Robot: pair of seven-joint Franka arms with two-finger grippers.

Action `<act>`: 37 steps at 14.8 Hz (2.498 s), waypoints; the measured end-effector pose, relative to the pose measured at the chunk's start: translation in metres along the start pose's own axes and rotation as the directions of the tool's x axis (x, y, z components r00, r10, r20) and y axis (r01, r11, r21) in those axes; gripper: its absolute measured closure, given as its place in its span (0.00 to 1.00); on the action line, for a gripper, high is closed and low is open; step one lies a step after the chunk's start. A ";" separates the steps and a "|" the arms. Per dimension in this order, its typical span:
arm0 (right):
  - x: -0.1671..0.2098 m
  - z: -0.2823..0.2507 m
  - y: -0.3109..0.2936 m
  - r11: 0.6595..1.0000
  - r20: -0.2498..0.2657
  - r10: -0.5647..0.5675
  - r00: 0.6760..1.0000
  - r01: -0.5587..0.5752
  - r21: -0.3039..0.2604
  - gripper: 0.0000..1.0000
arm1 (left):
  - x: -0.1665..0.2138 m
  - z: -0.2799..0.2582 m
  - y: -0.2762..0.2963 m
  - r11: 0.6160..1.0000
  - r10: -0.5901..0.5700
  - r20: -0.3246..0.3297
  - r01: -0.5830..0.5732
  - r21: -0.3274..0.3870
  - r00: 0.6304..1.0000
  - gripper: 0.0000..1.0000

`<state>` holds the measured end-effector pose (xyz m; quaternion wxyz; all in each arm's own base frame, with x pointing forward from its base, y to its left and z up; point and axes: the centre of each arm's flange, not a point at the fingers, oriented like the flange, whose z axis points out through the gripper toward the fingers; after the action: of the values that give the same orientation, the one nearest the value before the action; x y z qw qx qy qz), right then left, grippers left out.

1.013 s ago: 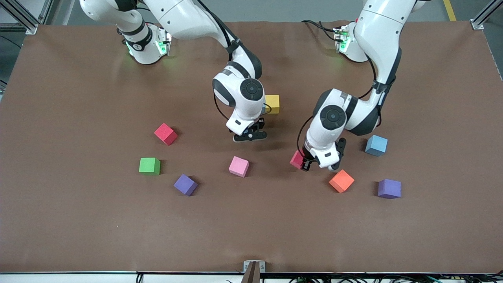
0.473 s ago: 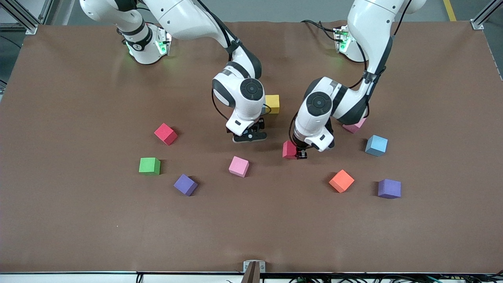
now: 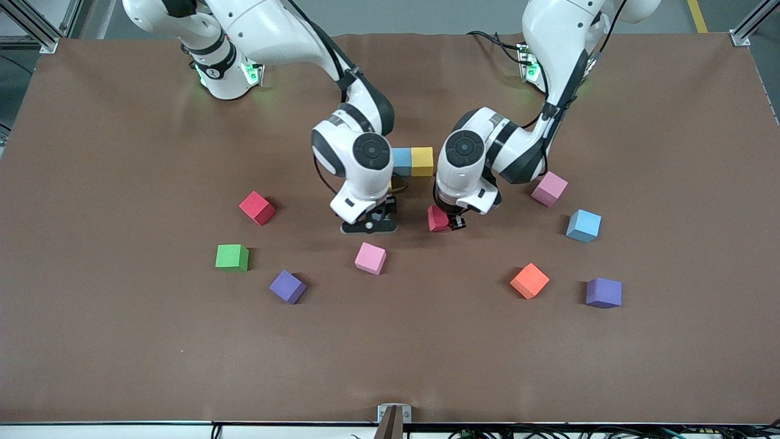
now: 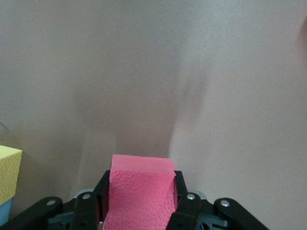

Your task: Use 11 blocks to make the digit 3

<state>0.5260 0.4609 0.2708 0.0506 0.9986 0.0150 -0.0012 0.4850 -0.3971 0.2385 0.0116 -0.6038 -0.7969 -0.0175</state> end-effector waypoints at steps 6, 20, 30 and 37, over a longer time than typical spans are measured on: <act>0.043 -0.041 0.066 0.992 -0.010 0.122 0.993 -0.121 0.023 0.00 | -0.027 -0.003 -0.039 0.999 -0.033 -0.006 0.033 -0.022 0.999 0.46; 0.097 -0.041 0.129 0.651 0.016 0.758 0.652 -0.758 0.042 0.00 | -0.075 0.002 -0.046 0.998 0.033 -0.063 -0.037 -0.059 0.997 0.46; 0.069 0.012 0.028 0.812 0.017 0.578 0.816 -0.577 0.083 0.00 | -0.088 0.016 -0.069 0.996 0.065 -0.079 -0.069 -0.054 0.995 0.46; 0.078 0.032 0.013 0.925 -0.066 0.370 0.927 -0.361 0.121 0.00 | -0.079 0.023 -0.059 0.996 0.055 -0.097 -0.061 -0.058 0.994 0.46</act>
<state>0.6046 0.4466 0.2398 -0.0040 0.9842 -0.1692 0.0512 0.4497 -0.4884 0.2114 0.0317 -0.6251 -0.7767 -0.0704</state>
